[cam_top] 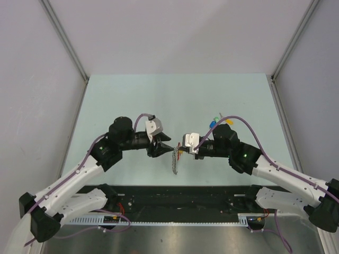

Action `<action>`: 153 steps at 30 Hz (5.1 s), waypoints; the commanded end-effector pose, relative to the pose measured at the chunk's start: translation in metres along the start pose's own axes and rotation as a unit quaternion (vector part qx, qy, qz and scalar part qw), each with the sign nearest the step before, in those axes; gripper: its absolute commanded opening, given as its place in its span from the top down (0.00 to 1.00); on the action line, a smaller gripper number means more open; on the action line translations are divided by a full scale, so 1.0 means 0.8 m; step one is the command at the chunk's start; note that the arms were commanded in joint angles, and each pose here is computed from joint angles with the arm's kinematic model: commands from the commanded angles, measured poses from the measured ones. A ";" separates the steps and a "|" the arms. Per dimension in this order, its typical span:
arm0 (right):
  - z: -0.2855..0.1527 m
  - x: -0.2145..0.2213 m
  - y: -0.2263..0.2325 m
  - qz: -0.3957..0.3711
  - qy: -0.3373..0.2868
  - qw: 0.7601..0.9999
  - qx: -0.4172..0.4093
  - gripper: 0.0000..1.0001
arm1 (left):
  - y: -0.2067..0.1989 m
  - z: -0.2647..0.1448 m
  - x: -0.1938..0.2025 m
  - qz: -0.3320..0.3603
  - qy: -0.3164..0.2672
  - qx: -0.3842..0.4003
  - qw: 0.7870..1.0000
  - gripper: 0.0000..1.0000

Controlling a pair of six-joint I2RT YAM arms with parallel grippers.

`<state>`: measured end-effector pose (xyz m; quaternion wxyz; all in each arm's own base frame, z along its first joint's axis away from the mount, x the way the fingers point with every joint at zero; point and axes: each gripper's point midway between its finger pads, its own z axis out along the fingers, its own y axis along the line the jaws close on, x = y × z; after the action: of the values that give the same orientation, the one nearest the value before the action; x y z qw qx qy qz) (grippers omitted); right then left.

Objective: Put the keys on the keyring

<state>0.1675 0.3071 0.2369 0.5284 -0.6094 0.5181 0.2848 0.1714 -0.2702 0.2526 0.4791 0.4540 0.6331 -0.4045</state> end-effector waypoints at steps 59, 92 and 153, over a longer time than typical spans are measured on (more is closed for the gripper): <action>0.021 -0.053 0.038 0.002 -0.002 0.999 0.044 1.00 | -0.011 -0.030 -0.023 -0.089 -0.195 -0.058 0.975 1.00; 0.000 -0.053 0.002 -0.056 0.023 0.993 0.100 1.00 | 0.003 -0.062 -0.034 -0.088 -0.224 -0.182 0.953 0.50; -0.019 -0.051 0.024 -0.038 0.037 0.996 0.075 1.00 | -0.021 -0.019 -0.026 -0.055 0.027 0.035 0.998 0.99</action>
<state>0.1370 0.3143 0.2638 0.5625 -0.6069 0.5249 0.1994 0.1392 -0.2698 0.2602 0.3664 0.4784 0.6593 -0.4497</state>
